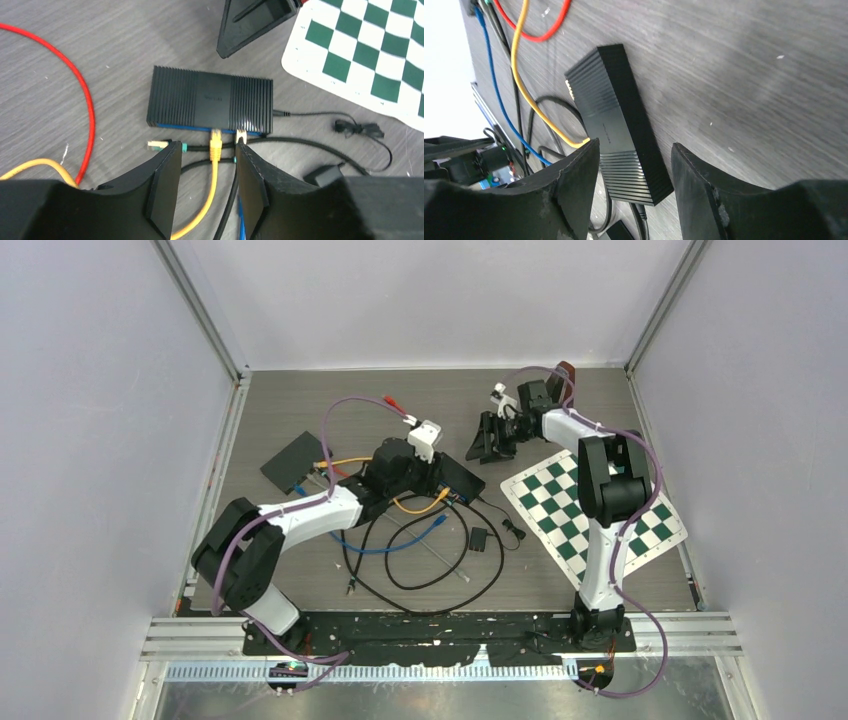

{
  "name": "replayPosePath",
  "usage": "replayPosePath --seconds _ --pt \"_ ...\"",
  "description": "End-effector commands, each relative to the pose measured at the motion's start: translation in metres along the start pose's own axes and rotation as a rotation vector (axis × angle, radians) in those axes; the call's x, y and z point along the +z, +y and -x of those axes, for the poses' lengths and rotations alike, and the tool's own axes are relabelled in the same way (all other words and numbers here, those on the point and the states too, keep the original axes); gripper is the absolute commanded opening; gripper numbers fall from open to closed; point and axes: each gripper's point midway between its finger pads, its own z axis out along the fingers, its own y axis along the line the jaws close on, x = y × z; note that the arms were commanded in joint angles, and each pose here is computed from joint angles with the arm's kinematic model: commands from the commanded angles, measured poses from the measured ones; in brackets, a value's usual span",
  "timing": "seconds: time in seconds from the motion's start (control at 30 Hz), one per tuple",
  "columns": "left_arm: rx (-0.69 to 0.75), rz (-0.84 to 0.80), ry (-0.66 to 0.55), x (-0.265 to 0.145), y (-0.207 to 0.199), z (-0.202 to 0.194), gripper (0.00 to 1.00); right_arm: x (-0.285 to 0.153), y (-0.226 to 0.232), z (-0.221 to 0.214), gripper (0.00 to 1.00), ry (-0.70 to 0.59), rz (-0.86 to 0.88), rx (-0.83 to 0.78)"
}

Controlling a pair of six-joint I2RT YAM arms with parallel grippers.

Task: Insert the plug into the switch port
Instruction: Insert the connector into the switch port, then adjust the switch port at the center of the board.

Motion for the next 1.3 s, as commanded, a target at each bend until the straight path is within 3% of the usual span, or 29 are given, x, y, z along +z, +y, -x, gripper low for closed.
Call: replayPosePath --seconds 0.0,0.17,0.33,0.57,0.73,1.07,1.27 --pt "0.059 -0.059 0.101 -0.016 -0.007 -0.019 0.48 -0.013 0.022 0.001 0.62 0.021 -0.018 -0.139" --pt "-0.074 0.059 0.149 -0.027 0.027 -0.016 0.48 -0.008 0.028 -0.009 0.63 0.029 -0.119 -0.204" --pt "-0.111 0.224 0.085 -0.061 0.062 0.004 0.49 -0.022 0.039 0.0 0.64 -0.07 -0.282 -0.289" --pt "-0.235 0.418 0.055 -0.121 0.098 0.002 0.51 -0.021 0.08 -0.014 0.57 -0.157 -0.316 -0.4" --pt "-0.312 0.542 -0.055 -0.165 0.117 -0.005 0.53 -0.008 0.103 -0.041 0.49 -0.15 -0.316 -0.393" --pt "-0.341 0.516 -0.041 -0.194 0.11 -0.05 0.55 0.008 0.085 -0.117 0.42 -0.078 -0.448 -0.235" --pt "-0.353 0.509 -0.05 -0.198 0.109 -0.061 0.55 0.013 0.067 -0.134 0.4 -0.072 -0.516 -0.241"
